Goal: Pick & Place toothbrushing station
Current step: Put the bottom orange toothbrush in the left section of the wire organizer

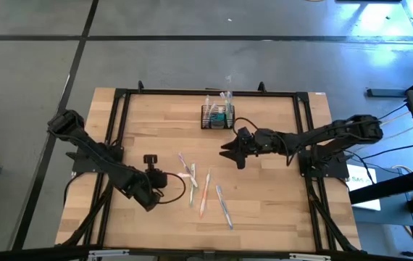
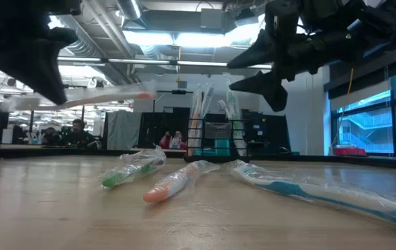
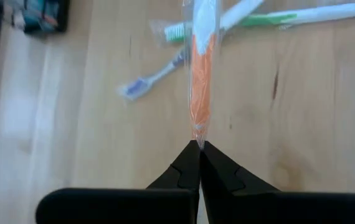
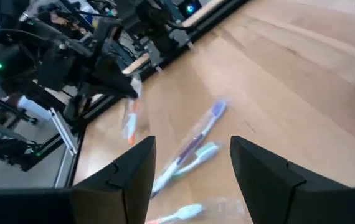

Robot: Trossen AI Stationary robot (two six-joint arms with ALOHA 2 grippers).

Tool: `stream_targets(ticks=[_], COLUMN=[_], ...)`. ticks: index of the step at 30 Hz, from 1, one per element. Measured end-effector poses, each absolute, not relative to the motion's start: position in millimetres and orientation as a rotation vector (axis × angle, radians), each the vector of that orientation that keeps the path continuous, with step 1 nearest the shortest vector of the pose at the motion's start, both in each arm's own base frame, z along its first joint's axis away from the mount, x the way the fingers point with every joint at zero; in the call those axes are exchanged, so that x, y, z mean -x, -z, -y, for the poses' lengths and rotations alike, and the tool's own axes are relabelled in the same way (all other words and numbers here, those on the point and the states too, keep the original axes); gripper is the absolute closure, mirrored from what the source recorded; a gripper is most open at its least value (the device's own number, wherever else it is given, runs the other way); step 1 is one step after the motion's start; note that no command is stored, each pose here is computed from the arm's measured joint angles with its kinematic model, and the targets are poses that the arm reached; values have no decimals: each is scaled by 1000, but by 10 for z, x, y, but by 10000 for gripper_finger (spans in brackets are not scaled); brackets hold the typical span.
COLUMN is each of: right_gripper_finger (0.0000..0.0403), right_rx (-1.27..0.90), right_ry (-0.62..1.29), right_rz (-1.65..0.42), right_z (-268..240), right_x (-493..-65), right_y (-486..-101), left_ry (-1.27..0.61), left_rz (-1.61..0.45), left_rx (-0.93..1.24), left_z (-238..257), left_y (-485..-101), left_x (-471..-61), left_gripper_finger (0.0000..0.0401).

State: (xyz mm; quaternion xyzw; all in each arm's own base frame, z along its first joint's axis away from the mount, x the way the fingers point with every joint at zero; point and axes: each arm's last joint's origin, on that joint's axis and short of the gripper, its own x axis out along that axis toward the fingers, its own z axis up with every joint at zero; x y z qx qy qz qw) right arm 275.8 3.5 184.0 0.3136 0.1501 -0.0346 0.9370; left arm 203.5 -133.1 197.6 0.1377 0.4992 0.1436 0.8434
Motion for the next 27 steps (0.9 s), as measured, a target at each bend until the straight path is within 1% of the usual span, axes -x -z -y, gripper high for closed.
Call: stream_targets(ticks=[5, 9, 15, 19, 24, 27], right_gripper_finger=[193, 193, 193, 193, 193, 193], right_rx=[-668, -706, -700, -683, -669, -676], right_ry=[32, -2, -72, -115, -107, -158], right_rz=[-254, -251, -268, -363, -464, -511], right_z=[-71, -81, -145, -176, -188, -210], right_x=[-2820, -2870, -3098, -3294, -3499, -3603], right_y=[-1826, -1838, -1906, -1918, -1907, -1891], left_ry=[-249, -205, -140, -111, -78, -49], left_rz=[-1046, -1036, -980, -962, -973, -972], left_rx=[-397, -470, -568, -629, -711, -765], left_z=[1273, 1224, 1167, 1127, 1091, 1093], left_y=[-1994, -2005, -2042, -2058, -2060, -2063], left_x=[-2117, -2194, -2339, -2400, -2422, -2428], left_gripper_finger=[400, 400, 400, 400, 400, 400])
